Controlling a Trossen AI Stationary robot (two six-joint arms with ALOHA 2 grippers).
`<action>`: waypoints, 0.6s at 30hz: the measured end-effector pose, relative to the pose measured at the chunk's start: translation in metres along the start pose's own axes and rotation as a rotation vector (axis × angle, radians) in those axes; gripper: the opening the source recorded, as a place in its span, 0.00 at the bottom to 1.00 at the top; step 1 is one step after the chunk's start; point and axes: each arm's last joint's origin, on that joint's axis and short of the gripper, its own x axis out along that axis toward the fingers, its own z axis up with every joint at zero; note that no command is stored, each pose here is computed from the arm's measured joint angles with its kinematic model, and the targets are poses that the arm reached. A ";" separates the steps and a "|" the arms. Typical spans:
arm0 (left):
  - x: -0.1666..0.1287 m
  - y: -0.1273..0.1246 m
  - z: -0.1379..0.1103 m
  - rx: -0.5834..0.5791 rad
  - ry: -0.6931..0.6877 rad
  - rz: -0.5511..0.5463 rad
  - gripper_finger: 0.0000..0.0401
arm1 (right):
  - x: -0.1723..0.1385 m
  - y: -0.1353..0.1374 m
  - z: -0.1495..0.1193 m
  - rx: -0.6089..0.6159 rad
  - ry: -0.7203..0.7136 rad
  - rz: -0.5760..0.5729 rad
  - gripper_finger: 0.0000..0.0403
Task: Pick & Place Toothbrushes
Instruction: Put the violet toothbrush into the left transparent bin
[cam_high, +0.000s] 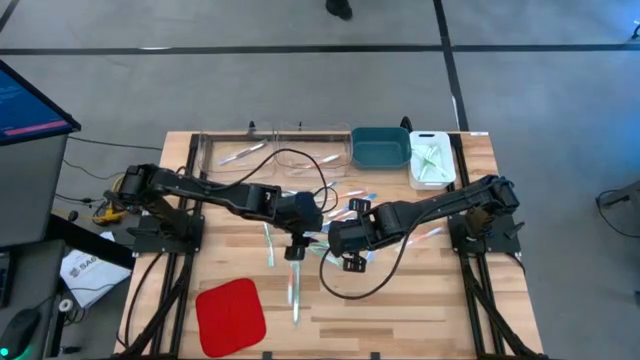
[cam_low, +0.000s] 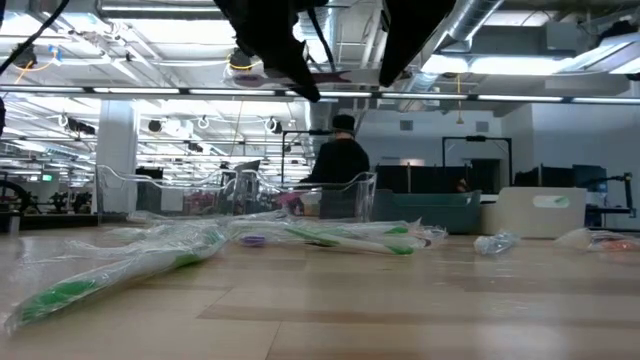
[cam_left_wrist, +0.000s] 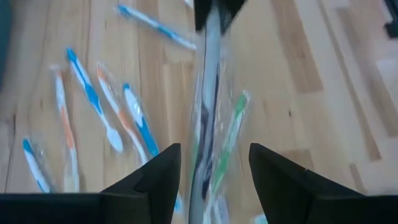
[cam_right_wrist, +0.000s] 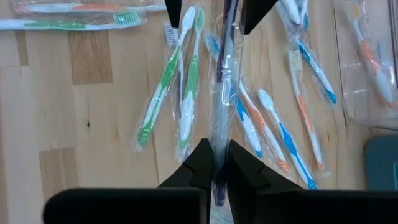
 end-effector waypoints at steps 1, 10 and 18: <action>0.000 0.000 0.000 0.000 0.003 -0.001 0.45 | 0.000 0.000 0.000 0.000 -0.001 0.000 0.05; 0.000 0.000 0.001 0.001 -0.007 0.000 0.35 | 0.000 0.000 0.000 0.000 0.002 0.000 0.05; 0.000 0.000 0.001 -0.006 -0.007 0.000 0.23 | 0.000 -0.001 0.000 0.001 0.003 0.000 0.04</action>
